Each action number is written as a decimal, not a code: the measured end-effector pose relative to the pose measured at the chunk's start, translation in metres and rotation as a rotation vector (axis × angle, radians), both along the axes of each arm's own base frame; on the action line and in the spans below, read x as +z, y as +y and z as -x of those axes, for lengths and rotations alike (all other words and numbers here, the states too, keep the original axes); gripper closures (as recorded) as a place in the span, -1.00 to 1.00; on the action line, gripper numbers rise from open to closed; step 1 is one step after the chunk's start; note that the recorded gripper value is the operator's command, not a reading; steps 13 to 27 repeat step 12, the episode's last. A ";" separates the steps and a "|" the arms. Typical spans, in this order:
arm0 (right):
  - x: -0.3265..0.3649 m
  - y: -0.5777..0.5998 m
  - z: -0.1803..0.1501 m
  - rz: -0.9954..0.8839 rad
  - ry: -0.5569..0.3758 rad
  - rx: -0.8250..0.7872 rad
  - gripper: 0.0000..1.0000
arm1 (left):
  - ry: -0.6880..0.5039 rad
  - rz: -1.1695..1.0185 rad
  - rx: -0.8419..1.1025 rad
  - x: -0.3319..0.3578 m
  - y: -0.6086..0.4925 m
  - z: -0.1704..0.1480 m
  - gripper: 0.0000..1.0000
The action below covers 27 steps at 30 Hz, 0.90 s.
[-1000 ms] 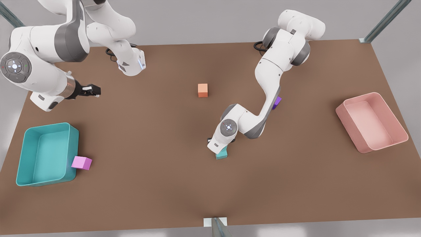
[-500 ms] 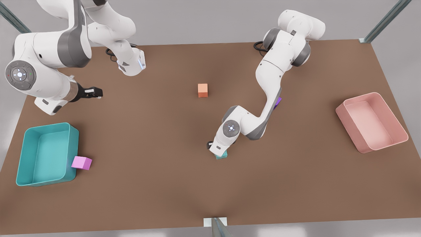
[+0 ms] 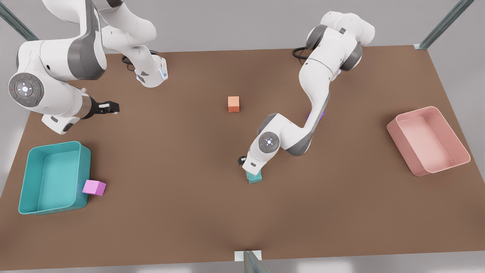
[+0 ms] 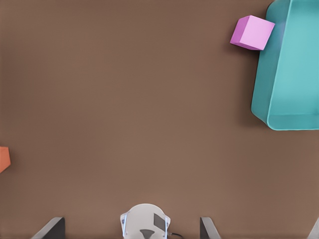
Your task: Stack the two blue cubes on top of each other
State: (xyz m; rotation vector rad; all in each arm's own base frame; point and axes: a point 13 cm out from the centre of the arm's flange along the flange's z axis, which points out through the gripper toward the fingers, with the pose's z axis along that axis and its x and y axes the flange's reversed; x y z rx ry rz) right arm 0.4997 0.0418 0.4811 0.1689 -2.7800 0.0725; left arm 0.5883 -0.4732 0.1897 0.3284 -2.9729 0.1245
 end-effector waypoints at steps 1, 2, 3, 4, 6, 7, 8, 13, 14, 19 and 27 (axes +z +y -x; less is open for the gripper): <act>0.000 0.000 0.000 0.000 0.000 0.001 -1.00 | 0.018 -0.013 -0.004 0.028 0.007 0.008 -1.00; 0.001 0.000 0.000 0.001 -0.001 0.001 -1.00 | 0.022 -0.019 0.002 0.078 0.023 0.009 -1.00; 0.001 -0.001 0.000 0.003 -0.002 0.002 -1.00 | 0.008 -0.021 0.036 0.140 0.062 -0.001 -1.00; 0.001 -0.001 0.000 0.005 -0.003 0.002 -1.00 | -0.004 -0.038 0.083 0.187 0.118 -0.015 -1.00; 0.001 -0.002 0.000 0.006 -0.002 0.003 -1.00 | 0.001 -0.146 0.132 0.221 0.228 -0.032 -1.00; 0.000 -0.002 0.000 0.007 -0.001 0.003 -1.00 | 0.038 -0.191 0.169 0.225 0.292 -0.025 -1.00; 0.000 -0.002 0.000 0.007 -0.001 0.003 -1.00 | 0.098 -0.213 0.197 0.221 0.345 0.001 -1.00; 0.000 -0.003 0.000 0.008 -0.001 0.005 -1.00 | 0.147 -0.199 0.133 0.235 0.389 0.043 -1.00; 0.000 -0.003 0.000 0.008 -0.001 0.005 -1.00 | 0.147 -0.199 0.133 0.235 0.389 0.043 -1.00; 0.000 -0.003 0.000 0.008 -0.001 0.005 -1.00 | 0.147 -0.199 0.133 0.235 0.389 0.043 -1.00; 0.000 -0.003 0.000 0.008 -0.001 0.005 -1.00 | 0.147 -0.199 0.133 0.235 0.389 0.043 -1.00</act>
